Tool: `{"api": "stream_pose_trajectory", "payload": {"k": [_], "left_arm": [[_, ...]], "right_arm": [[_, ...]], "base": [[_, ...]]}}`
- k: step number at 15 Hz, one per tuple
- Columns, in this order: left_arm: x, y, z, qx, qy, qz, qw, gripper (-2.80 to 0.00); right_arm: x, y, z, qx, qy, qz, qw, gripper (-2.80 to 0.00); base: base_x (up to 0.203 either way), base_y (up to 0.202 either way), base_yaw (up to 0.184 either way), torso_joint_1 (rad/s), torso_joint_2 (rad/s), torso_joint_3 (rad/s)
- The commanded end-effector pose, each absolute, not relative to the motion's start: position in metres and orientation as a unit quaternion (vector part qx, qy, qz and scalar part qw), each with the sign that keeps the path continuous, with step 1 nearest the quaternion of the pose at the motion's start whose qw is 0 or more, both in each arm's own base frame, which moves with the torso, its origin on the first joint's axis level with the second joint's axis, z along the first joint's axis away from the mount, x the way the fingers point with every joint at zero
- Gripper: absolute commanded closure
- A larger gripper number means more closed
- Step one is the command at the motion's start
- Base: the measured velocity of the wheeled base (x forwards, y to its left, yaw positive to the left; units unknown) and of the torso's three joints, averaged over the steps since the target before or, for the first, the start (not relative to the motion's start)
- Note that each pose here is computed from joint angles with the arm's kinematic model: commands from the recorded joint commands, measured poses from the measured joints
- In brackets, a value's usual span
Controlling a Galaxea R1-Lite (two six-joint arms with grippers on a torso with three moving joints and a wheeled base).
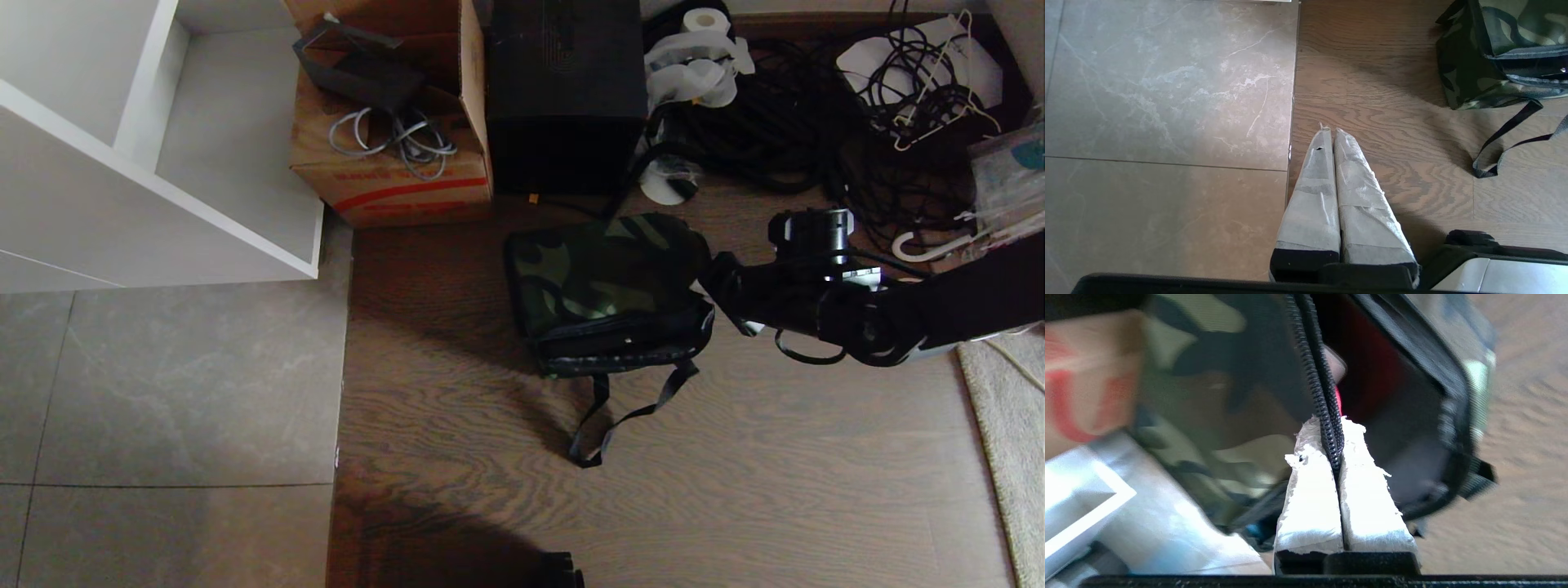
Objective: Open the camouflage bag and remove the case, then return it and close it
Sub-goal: Open the top of the storage box
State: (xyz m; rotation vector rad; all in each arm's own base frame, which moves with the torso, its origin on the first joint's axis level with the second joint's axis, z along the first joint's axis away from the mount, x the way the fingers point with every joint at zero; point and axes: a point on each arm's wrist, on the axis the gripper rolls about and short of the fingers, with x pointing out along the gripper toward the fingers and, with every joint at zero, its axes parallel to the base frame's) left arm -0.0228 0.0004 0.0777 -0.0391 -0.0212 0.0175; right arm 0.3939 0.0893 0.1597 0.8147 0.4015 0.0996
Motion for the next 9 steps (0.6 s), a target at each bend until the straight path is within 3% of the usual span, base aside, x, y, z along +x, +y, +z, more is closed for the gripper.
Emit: {"api": "stream_pose_trajectory", "payload": {"k": [1,9], "left_arm": [[-0.022,0.0,0.075,-0.02,-0.006,0.009,1.0,0.0],[-0.022,0.0,0.075,-0.02,-0.006,0.009,1.0,0.0]], "right_arm": [[0.396,0.09,0.181,0.402,0.162,0.061,0.899,0.0],[0.405,0.098,0.223,0.454,0.102,0.092,0.88,0.0]], "base": [[0.0,0.0,0.0,0.0,0.0,0.0],[0.0,0.0,0.0,0.0,0.0,0.0]]}}
